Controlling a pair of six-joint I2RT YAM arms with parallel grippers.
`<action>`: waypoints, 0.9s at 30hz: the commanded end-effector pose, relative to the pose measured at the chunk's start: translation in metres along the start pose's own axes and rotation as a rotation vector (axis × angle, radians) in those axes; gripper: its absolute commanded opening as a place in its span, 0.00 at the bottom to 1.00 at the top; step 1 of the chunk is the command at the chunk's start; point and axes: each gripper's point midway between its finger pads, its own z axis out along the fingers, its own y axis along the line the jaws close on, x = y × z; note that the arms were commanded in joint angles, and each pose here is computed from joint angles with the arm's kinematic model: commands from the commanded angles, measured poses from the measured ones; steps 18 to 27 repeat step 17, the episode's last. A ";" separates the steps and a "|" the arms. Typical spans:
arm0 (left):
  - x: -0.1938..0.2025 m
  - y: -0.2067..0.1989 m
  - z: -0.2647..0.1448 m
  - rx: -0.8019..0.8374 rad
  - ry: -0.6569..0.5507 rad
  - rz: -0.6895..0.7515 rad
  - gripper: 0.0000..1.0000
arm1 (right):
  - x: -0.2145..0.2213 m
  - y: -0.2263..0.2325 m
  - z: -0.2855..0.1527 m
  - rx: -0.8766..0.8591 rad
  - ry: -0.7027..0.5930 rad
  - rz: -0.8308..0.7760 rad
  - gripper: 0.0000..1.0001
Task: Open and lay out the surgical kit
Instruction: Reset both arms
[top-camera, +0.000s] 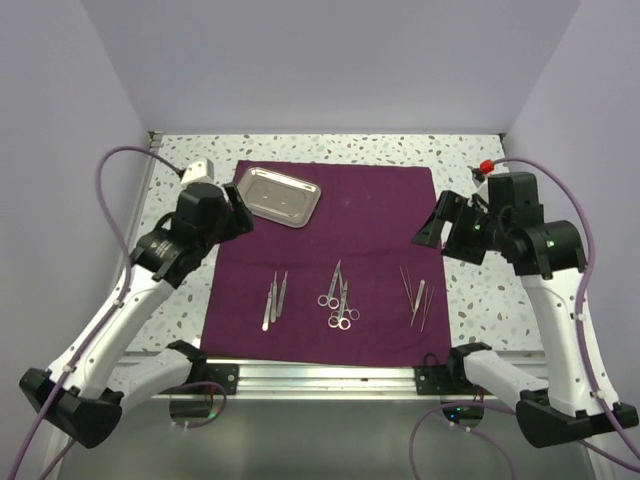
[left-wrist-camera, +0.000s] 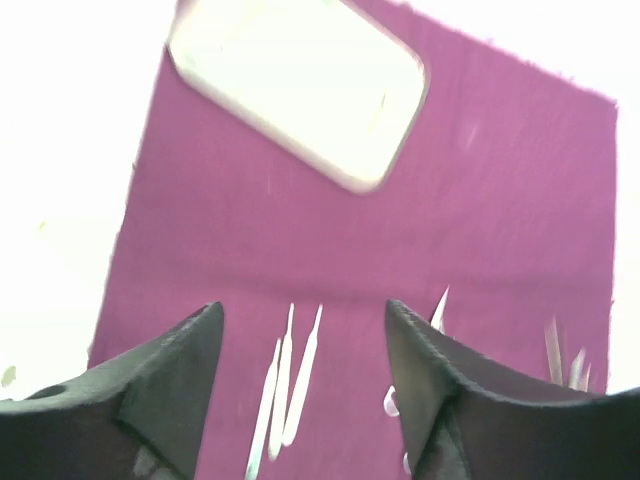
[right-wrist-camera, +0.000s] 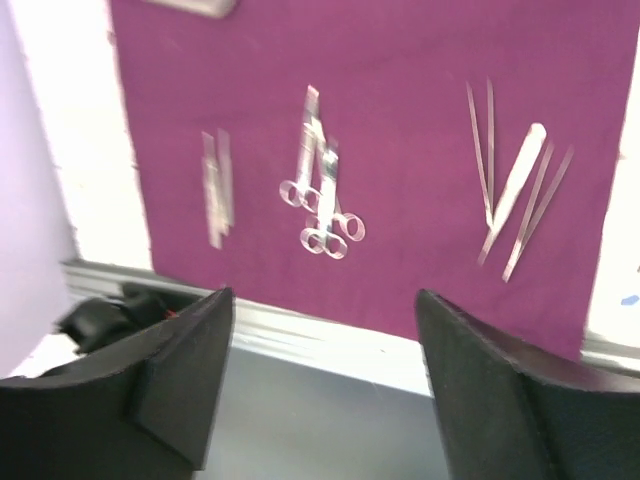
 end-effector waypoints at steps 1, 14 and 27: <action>-0.062 0.011 -0.040 -0.064 -0.230 -0.037 0.74 | -0.006 0.018 -0.027 -0.059 -0.052 0.021 0.81; -0.081 0.024 -0.028 -0.188 -0.300 0.057 0.90 | -0.034 0.025 -0.038 -0.067 -0.183 -0.009 0.88; -0.085 0.030 -0.016 -0.245 -0.326 0.092 1.00 | -0.046 0.024 -0.042 -0.047 -0.237 -0.024 0.90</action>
